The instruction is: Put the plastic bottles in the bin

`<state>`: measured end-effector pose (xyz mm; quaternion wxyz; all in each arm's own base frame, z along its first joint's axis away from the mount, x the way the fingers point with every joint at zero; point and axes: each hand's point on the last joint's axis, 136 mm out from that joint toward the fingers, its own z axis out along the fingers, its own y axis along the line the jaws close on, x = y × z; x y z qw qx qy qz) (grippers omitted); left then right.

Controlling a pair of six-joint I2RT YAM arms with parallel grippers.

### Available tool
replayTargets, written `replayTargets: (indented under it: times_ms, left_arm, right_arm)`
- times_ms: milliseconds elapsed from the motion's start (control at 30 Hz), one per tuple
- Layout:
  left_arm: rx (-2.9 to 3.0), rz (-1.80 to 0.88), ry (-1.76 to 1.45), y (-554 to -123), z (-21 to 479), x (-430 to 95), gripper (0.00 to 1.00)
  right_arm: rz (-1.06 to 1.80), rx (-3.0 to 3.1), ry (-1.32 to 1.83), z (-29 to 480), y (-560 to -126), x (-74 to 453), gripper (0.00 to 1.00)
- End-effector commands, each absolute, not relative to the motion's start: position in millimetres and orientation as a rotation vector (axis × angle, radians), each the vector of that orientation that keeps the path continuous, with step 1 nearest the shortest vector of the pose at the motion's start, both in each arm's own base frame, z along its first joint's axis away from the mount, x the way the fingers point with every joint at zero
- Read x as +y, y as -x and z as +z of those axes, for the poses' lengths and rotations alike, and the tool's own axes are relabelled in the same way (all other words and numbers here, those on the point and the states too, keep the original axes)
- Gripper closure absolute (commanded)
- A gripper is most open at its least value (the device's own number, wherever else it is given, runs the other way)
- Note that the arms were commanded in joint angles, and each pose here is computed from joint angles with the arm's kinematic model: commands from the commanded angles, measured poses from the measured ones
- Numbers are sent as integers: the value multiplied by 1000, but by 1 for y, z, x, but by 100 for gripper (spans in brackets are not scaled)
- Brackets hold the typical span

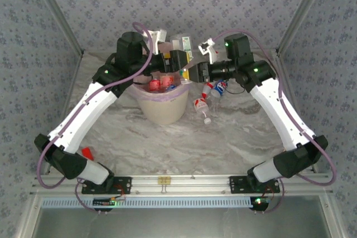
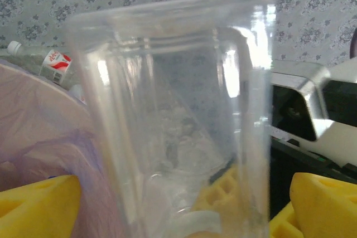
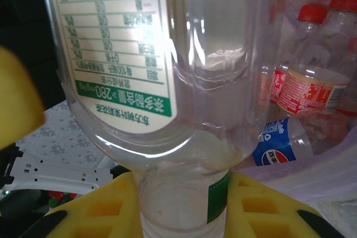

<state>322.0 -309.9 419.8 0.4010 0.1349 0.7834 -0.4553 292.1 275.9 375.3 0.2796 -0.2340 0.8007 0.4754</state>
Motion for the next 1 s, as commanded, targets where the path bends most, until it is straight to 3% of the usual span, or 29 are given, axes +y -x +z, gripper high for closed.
replayTargets:
  times_ms: [0, 233, 400, 500, 633, 800, 967]
  left_arm:
    - [1918, -1171, -375, -319, 439, -313, 12]
    - [1915, -1168, -369, -321, 438, -313, 37]
    - [1921, -1132, -350, -324, 436, -309, 46]
    - [1919, -1117, -342, -326, 438, -305, 50]
    - [1915, -1045, -331, -333, 441, -294, 51]
    - [1991, -876, -322, -346, 430, -267, 56]
    - [2109, -478, -322, -359, 406, -220, 63]
  right_arm:
    - [1307, 2092, 665, 392, -288, 283, 83]
    - [1318, 2094, 665, 390, -290, 287, 83]
    - [1327, 2093, 670, 389, -292, 289, 81]
    - [1332, 2090, 670, 389, -295, 289, 64]
    - [1205, 2123, 621, 382, -309, 276, 20]
    - [1078, 2167, 522, 374, -323, 242, 14]
    - [989, 2183, 391, 361, -331, 198, 13]
